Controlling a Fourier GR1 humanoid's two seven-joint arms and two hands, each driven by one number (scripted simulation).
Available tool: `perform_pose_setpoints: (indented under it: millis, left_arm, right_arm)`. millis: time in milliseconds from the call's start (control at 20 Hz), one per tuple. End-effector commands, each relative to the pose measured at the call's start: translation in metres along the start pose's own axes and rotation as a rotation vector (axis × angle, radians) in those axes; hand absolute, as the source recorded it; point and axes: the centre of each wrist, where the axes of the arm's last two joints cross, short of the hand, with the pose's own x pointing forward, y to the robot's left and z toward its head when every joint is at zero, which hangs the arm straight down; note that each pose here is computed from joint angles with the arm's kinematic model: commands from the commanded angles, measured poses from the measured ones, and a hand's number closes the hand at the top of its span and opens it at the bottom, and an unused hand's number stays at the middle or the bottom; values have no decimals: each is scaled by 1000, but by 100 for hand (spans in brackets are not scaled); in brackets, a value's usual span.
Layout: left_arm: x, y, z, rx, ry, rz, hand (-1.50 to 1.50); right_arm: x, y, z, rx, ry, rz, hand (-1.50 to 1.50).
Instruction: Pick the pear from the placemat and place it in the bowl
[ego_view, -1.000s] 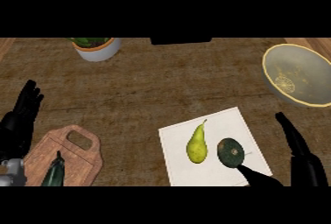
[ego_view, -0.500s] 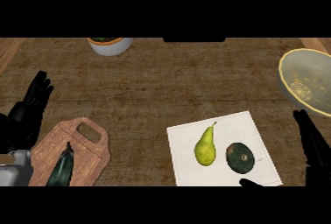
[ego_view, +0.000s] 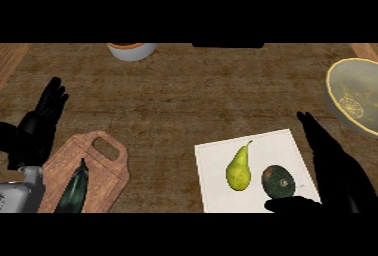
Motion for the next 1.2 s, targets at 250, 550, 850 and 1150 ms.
perform_pose_setpoints:
  millis: [250,550,850,1150]
  left_arm:
    - [-5,2,-6,22,-5,-13,0]
    - [-6,-1,-1,-15,4,0,0]
    - [-4,3,-1,10,5,-7,0]
    - [-6,3,-17,20,7,2,0]
  right_arm:
    - [24,17,-52,305,175,118,-150]
    - [21,45,-71,451,251,194,-150]
    - [35,50,-70,335,209,293,-150]
    - [52,46,-68,282,193,338,-150]
